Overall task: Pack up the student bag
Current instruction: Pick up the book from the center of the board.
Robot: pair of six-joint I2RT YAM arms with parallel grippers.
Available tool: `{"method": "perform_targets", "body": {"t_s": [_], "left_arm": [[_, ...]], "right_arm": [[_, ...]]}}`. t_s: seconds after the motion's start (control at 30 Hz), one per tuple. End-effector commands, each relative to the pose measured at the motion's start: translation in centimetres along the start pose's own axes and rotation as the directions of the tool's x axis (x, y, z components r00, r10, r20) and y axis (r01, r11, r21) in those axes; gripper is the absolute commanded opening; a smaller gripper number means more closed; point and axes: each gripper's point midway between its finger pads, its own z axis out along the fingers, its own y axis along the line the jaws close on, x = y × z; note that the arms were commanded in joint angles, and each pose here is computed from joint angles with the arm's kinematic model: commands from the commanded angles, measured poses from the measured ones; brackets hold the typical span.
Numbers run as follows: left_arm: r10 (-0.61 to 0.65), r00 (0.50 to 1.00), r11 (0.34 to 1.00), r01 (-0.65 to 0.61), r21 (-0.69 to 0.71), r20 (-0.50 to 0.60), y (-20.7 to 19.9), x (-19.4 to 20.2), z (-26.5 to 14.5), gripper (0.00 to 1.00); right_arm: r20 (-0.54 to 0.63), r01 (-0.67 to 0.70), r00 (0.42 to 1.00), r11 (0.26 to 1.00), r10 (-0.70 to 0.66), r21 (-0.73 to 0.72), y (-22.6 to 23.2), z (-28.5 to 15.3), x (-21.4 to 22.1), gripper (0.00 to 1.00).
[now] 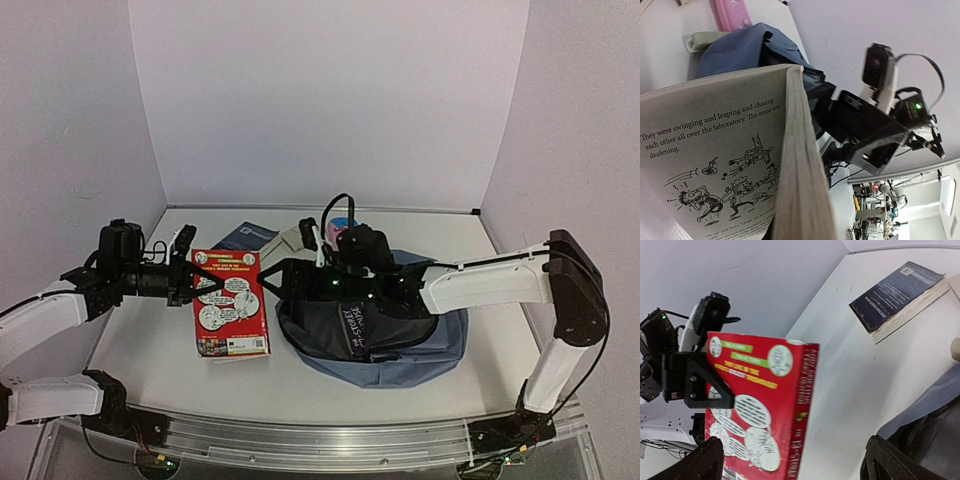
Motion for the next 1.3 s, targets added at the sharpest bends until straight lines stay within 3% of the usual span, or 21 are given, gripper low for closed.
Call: {"method": "perform_targets", "body": {"t_s": [0.0,0.2,0.5,0.6,0.67,0.77,0.87,0.97,1.07,1.27], "left_arm": [[0.191,0.982,0.966,-0.188,0.176,0.0,-6.1,-1.4,-0.5,0.0],[0.221,0.975,0.953,-0.208,0.218,-0.037,-7.4,-1.3,1.2,0.0],[0.265,0.962,0.933,-0.24,0.269,-0.062,-8.7,-0.6,4.3,0.0],[0.254,0.965,0.94,-0.229,0.252,-0.068,-8.2,-0.5,4.7,0.0],[0.245,0.967,0.948,-0.225,0.224,-0.065,-7.8,-0.5,4.7,0.14],[0.241,0.969,0.966,-0.234,0.107,-0.049,-6.6,-0.8,4.0,0.62],[0.267,0.963,0.963,-0.268,-0.029,-0.021,-5.6,-1.2,2.5,0.82],[0.331,0.943,0.935,-0.327,-0.134,0.008,-5.5,-2.1,1.0,0.92],[0.365,0.929,0.907,-0.369,-0.202,-0.058,-5.2,-2.2,0.4,0.95],[0.397,0.893,0.905,-0.419,-0.071,-0.21,-6.5,-1.0,2.1,0.95]], "right_arm": [[-0.064,-0.022,0.998,0.977,0.009,-0.21,4.0,-2.4,-0.7,0.98],[-0.118,-0.041,0.993,0.962,0.009,-0.271,4.9,-2.8,0.4,0.88],[-0.103,-0.055,0.994,0.941,0.021,-0.335,5.8,-2.9,0.2,0.39],[-0.074,-0.044,0.997,0.942,0.02,-0.333,5.9,-3.2,-0.3,0.17],[-0.054,-0.028,0.998,0.944,0.011,-0.329,6.0,-3.6,-0.7,0.04],[-0.022,0.011,1.0,0.947,-0.018,-0.321,6.2,-4.5,-1.2,0.0],[-0.028,0.052,0.998,0.96,-0.062,-0.275,5.8,-5.3,-1.2,0.0],[-0.094,0.12,0.985,0.972,-0.141,-0.203,4.6,-5.5,0.0,0.0],[-0.175,0.174,0.963,0.967,-0.207,-0.187,4.3,-6.1,1.2,0.0],[-0.313,0.189,0.91,0.943,-0.273,-0.274,5.8,-8.7,3.4,0.0]]}}
